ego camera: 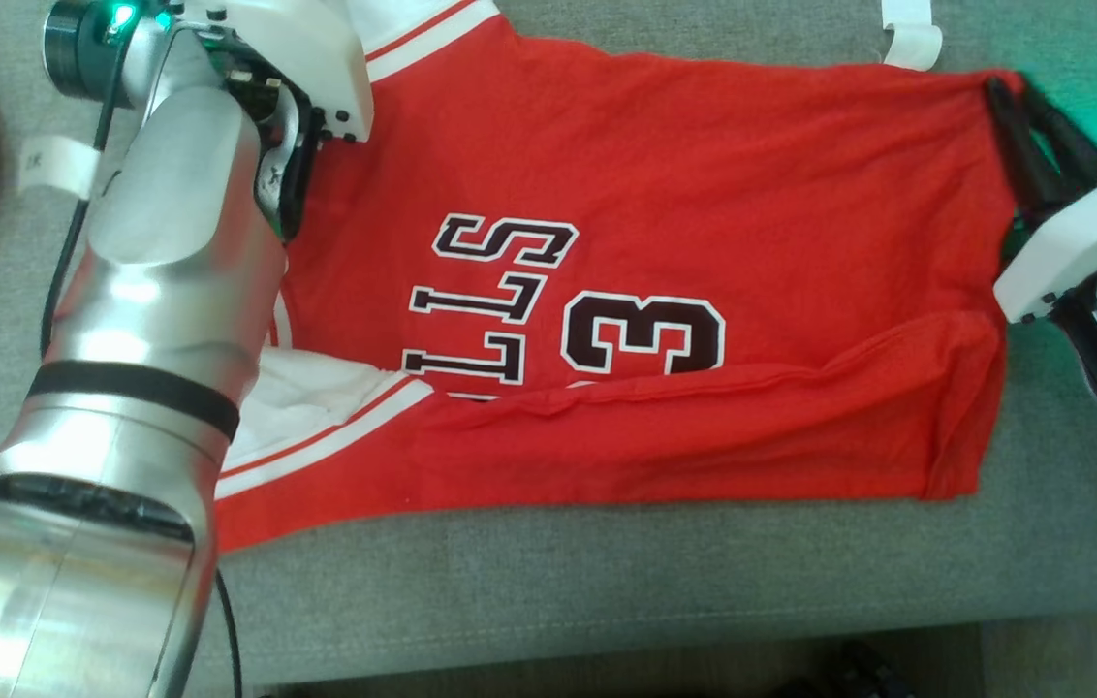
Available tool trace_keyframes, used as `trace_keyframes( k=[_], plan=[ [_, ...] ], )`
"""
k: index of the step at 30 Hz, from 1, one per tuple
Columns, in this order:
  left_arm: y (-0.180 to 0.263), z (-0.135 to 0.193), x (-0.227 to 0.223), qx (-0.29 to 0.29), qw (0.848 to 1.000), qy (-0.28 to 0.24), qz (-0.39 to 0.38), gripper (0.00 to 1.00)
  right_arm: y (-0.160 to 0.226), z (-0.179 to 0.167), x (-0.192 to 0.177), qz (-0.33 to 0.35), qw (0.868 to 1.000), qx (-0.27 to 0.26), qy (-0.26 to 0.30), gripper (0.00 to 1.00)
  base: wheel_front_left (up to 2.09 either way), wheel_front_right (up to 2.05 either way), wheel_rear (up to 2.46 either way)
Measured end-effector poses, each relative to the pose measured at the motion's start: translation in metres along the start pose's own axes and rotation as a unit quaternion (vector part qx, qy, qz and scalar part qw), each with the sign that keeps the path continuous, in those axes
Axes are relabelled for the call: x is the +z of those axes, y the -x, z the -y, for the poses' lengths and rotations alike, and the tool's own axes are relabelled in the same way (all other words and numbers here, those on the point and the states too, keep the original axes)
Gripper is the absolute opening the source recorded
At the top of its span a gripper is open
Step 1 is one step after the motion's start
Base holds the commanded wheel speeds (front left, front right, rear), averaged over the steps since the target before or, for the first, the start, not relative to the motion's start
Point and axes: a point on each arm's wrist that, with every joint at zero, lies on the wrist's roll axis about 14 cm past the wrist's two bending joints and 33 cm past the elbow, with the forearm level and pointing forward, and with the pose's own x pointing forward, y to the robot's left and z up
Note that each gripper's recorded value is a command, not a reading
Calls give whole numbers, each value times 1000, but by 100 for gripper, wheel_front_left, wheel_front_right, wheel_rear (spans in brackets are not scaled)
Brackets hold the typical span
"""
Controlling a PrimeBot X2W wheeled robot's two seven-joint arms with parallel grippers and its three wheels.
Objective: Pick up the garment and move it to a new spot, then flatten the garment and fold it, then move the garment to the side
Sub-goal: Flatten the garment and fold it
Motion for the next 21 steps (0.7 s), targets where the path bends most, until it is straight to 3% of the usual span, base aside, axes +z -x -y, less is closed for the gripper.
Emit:
trace_keyframes(
  k=[4, 11, 21],
  plan=[
    [2, -2, 13, 5, 1000, 8, 23, 0, 2, -3, 6, 4, 1000, 9, -2, 0, 0, 0, 0],
    [17, -11, 56, 23, 994, 27, 99, 0, 10, 8, 50, 93, 996, -6, 2, 0, 0, 0, 0],
    [79, -18, 76, 47, 980, 46, 189, 0, 22, -3, 66, 124, 992, 7, 3, 0, 0, 0, 0]
  ],
)
